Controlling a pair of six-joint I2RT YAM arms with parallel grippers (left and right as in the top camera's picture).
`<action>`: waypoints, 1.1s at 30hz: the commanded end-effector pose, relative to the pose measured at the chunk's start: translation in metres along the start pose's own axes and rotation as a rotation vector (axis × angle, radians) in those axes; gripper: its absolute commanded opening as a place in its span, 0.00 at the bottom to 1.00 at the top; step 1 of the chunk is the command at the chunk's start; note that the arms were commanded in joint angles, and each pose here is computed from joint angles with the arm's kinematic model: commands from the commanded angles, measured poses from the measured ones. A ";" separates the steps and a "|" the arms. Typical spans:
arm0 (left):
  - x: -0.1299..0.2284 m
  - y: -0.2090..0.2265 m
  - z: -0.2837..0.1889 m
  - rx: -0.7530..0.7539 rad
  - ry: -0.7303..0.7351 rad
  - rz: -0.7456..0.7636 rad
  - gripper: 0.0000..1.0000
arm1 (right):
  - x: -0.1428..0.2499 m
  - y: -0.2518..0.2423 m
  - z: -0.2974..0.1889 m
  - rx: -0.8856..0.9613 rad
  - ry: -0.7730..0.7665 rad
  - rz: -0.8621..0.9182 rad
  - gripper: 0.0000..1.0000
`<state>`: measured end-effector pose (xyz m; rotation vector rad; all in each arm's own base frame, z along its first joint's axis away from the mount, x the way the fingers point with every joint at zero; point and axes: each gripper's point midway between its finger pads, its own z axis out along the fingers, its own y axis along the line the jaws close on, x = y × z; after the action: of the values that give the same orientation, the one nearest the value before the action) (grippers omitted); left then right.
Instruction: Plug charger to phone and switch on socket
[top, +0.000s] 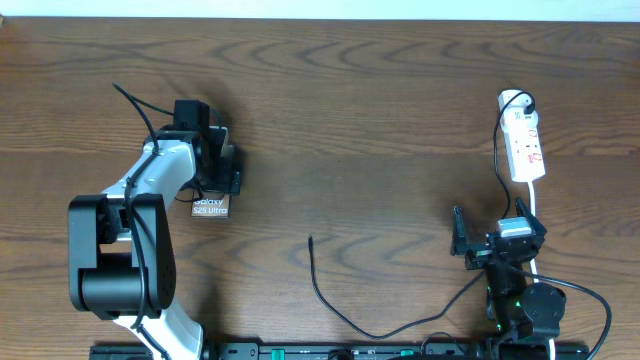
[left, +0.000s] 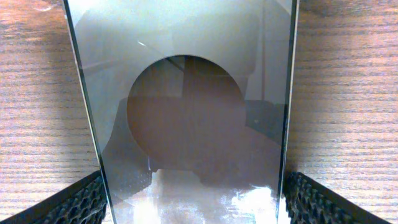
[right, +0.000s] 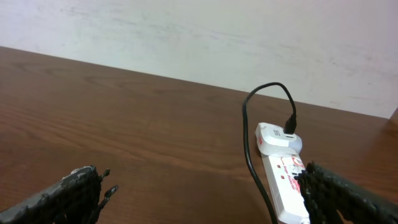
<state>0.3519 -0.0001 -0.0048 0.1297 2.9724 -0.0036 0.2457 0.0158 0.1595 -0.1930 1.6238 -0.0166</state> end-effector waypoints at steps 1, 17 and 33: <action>0.036 0.012 0.032 -0.075 0.140 0.024 0.89 | 0.001 0.001 0.000 -0.004 0.001 0.011 0.99; 0.036 0.012 0.032 -0.075 0.140 0.024 0.82 | 0.001 0.001 0.000 -0.004 0.001 0.011 0.99; 0.036 0.012 0.032 -0.075 0.140 0.024 0.70 | 0.001 0.001 0.000 -0.004 0.001 0.011 0.99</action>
<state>0.3519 -0.0008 -0.0048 0.1371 2.9720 -0.0035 0.2457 0.0158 0.1595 -0.1930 1.6238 -0.0166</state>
